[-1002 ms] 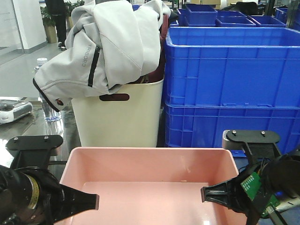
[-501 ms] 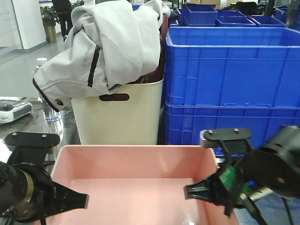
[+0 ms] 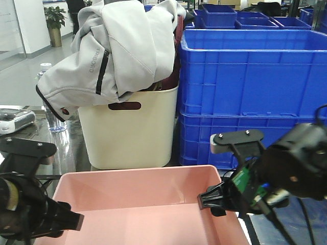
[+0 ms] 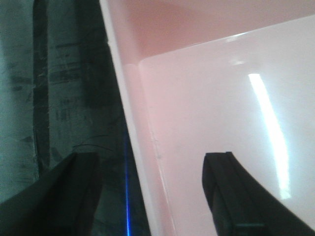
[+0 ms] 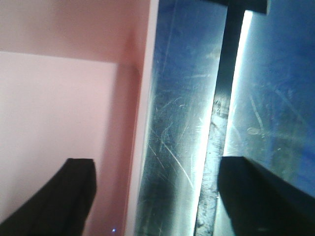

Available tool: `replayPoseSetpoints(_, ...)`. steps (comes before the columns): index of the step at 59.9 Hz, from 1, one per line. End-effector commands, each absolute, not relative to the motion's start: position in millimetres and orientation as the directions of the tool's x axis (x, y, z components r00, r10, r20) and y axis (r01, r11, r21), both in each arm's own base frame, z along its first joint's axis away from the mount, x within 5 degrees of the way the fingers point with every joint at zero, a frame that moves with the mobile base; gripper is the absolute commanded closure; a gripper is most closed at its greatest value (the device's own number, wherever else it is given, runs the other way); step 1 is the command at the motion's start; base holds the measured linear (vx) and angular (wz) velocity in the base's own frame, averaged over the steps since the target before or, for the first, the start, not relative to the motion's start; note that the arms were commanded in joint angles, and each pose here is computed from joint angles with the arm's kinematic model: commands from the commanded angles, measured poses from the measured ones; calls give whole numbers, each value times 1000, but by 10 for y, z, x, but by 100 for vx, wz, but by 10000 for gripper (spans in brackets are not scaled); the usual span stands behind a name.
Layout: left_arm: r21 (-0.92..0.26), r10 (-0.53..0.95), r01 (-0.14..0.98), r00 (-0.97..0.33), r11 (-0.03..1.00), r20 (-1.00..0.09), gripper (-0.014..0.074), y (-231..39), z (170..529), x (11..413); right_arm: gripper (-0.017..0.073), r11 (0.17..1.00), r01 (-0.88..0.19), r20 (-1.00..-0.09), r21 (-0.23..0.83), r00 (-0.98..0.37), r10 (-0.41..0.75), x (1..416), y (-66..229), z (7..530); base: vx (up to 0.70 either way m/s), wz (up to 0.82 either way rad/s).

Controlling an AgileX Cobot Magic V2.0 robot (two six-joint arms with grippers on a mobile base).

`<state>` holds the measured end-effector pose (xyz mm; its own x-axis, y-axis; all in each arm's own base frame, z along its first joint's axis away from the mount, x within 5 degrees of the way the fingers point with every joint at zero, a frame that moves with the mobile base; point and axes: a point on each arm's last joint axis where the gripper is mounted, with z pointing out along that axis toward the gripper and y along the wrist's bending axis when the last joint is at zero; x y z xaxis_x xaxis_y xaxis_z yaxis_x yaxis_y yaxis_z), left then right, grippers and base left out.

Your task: Grab pink bin and stack on right shelf

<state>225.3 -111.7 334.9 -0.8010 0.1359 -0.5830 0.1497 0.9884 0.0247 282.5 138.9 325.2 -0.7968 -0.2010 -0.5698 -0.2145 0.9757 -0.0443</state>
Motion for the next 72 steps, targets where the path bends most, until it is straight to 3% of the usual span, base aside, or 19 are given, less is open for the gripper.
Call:
replayPoseSetpoints(1,-32,157,247,-703,968,-694,20,-1052,3703,2039,-61,956,-287,-680,-54,-690,-246,2620,1276,3606,0,0)
replayPoseSetpoints(14,-78,218,463,-551,883,-805,57,-870,4018,1434,-3,908,-408,-741,-89,-582,-334,1990,986,3617,0,0)
replayPoseSetpoints(29,-64,237,583,-424,810,-874,148,-614,3743,834,92,860,-486,-769,-157,-485,-415,1337,650,3390,0,0)
replayPoseSetpoints(41,-38,216,592,-353,805,-910,285,-474,3401,613,236,854,-501,-802,-141,-448,-395,1014,499,3178,0,0)
replayPoseSetpoints(58,-35,134,572,-251,820,-959,549,-445,3100,610,575,856,-499,-830,-140,-412,-376,860,417,3008,0,0)
replayPoseSetpoints(64,-37,143,572,-267,820,-953,602,-450,3040,616,574,856,-498,-827,-139,-417,-377,857,415,3003,0,0)
replayPoseSetpoints(72,-38,149,572,-276,819,-949,602,-451,3023,617,573,856,-498,-826,-139,-419,-378,856,415,3001,0,0)
